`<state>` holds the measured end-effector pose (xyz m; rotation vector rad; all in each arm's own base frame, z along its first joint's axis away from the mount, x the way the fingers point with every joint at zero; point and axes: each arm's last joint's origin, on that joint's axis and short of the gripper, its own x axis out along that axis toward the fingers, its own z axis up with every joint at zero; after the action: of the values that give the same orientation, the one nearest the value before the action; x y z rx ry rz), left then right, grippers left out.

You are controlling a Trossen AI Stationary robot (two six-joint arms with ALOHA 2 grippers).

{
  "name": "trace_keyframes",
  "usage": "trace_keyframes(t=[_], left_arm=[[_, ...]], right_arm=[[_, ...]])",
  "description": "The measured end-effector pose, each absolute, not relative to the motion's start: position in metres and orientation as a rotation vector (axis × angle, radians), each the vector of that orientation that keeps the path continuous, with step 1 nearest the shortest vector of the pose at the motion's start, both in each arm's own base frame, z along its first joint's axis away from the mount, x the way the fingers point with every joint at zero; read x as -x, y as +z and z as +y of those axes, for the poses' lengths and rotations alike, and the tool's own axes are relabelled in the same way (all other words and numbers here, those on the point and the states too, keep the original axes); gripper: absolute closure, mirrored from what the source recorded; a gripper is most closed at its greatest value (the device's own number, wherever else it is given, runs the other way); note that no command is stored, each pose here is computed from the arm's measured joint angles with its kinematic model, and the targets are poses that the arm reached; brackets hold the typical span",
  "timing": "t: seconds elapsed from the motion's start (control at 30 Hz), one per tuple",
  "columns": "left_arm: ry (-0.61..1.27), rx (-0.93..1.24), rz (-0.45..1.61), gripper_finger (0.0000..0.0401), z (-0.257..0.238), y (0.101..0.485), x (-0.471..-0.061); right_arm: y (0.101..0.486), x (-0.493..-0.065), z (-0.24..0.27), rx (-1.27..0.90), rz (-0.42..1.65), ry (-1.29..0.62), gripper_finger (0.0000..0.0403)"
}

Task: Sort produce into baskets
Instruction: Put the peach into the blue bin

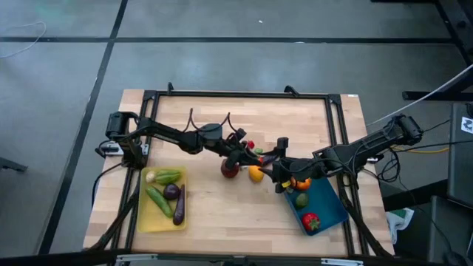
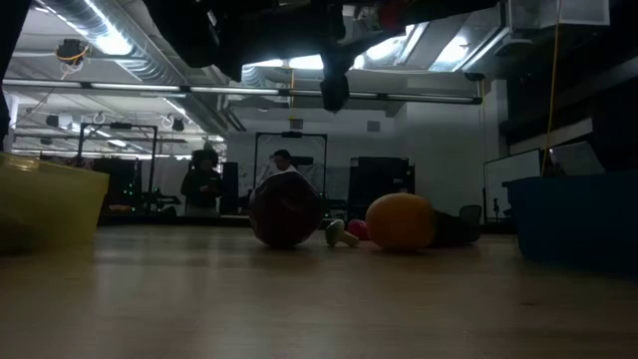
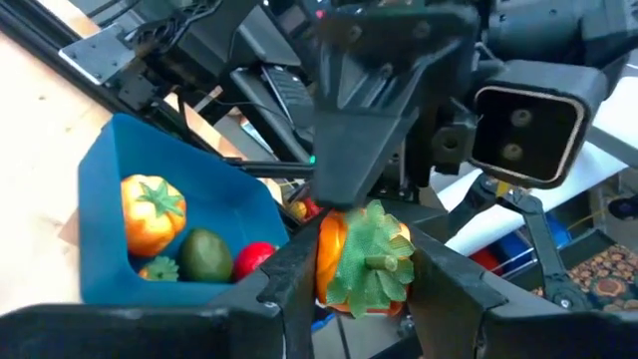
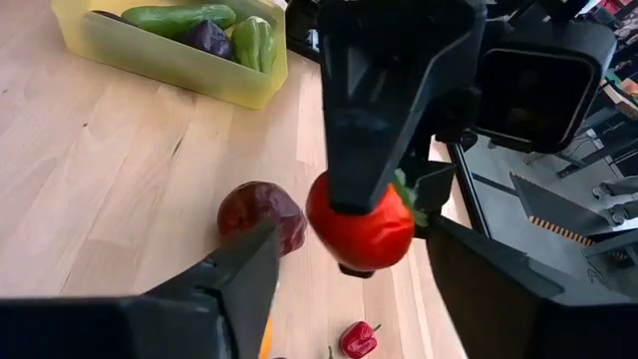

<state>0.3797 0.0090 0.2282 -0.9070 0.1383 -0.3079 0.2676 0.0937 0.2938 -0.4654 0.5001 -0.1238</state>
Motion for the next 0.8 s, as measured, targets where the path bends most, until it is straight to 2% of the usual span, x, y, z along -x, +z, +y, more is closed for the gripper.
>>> trace_keyframes(t=[0.2, 0.37, 0.8], left_arm=[[-0.309, 0.906, 0.136, 0.0267, 0.0090, 0.2285, -0.3797], [-0.311, 0.906, 0.137, 0.0267, 0.0088, 0.2285, -0.3797], [-0.314, 0.888, 0.135, 0.0261, 0.0087, 0.2284, -0.3797]], right_arm=[[0.2938, -0.2676, 0.0937, 0.465, 0.500, -0.124, 0.0221], [0.2941, -0.2677, 0.0938, 0.464, 0.497, -0.124, 0.0255], [0.2941, -0.2678, 0.0943, 0.460, 0.496, -0.106, 0.0269]])
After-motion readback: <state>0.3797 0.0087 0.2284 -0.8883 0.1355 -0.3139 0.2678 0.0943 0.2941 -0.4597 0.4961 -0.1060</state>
